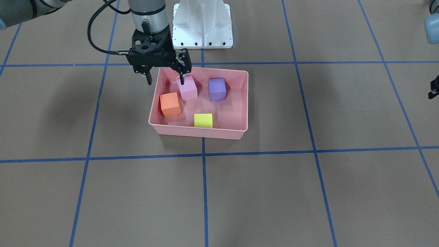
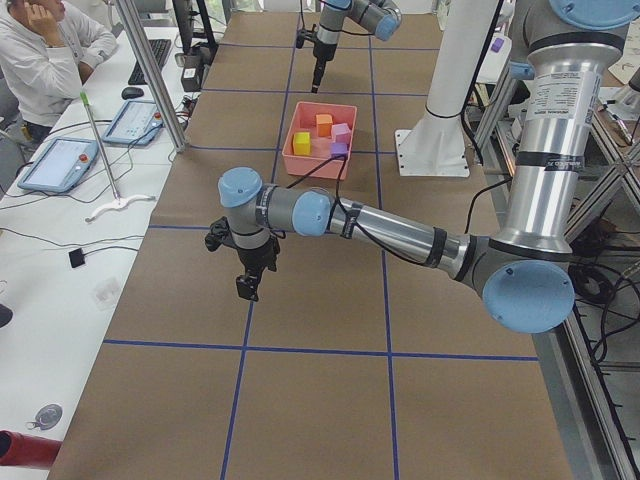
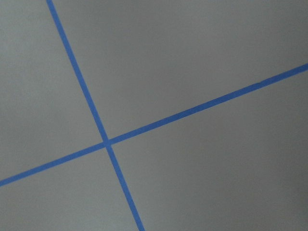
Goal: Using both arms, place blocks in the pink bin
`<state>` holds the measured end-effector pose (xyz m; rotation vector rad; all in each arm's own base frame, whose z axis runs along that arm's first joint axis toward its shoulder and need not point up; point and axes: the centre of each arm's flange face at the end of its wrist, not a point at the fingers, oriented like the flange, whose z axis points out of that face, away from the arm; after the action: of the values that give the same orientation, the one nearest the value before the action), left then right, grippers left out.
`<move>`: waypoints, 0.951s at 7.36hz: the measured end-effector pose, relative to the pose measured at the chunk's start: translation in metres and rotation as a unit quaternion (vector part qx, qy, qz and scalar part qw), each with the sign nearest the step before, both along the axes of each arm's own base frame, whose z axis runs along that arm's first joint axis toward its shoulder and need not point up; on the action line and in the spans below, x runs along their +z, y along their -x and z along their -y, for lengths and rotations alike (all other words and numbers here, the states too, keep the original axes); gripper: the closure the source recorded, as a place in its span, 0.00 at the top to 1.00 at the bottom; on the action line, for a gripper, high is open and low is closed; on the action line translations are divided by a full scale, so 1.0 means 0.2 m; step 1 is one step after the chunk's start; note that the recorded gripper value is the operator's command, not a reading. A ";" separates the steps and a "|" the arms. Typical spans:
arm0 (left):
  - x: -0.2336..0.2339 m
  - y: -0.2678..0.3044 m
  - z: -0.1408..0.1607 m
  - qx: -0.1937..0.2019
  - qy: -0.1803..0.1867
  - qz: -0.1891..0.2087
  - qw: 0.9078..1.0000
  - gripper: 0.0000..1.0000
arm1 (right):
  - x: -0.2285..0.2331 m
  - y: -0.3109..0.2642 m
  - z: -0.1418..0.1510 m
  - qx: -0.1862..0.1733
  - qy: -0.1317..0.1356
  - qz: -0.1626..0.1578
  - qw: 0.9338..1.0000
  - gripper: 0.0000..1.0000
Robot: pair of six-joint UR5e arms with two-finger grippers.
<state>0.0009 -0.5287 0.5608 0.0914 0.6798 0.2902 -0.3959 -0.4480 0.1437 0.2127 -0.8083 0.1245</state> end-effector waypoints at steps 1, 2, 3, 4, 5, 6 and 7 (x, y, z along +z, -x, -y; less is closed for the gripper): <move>0.10 0.16 -0.04 -0.029 0.018 0.001 0.999 1.00 | 0.11 -0.19 0.14 -0.026 -0.013 -0.013 0.999 1.00; 0.21 0.32 -0.09 -0.059 0.038 -0.001 0.998 1.00 | 0.23 -0.37 0.25 -0.054 -0.027 -0.025 0.998 1.00; 0.31 0.43 -0.17 -0.081 0.053 -0.017 0.995 1.00 | 0.37 -0.54 0.34 -0.081 -0.043 -0.041 0.995 1.00; 0.41 0.46 -0.28 -0.094 0.055 -0.046 0.993 1.00 | 0.51 -0.70 0.42 -0.107 -0.059 -0.058 0.991 1.00; 0.47 0.46 -0.36 -0.104 0.053 -0.072 0.991 1.00 | 0.65 -0.86 0.48 -0.132 -0.070 -0.072 0.986 1.00; 0.48 0.46 -0.39 -0.115 0.054 -0.084 0.988 1.00 | 0.80 -1.02 0.54 -0.156 -0.077 -0.081 0.981 1.00; 0.47 0.46 -0.39 -0.121 0.054 -0.088 0.987 1.00 | 0.99 -1.20 0.56 -0.176 -0.077 -0.090 0.977 1.00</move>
<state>-0.0904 -0.4501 0.6541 0.0952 0.8491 0.0118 -0.1559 -0.5604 0.3418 0.2192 -0.6646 -0.2884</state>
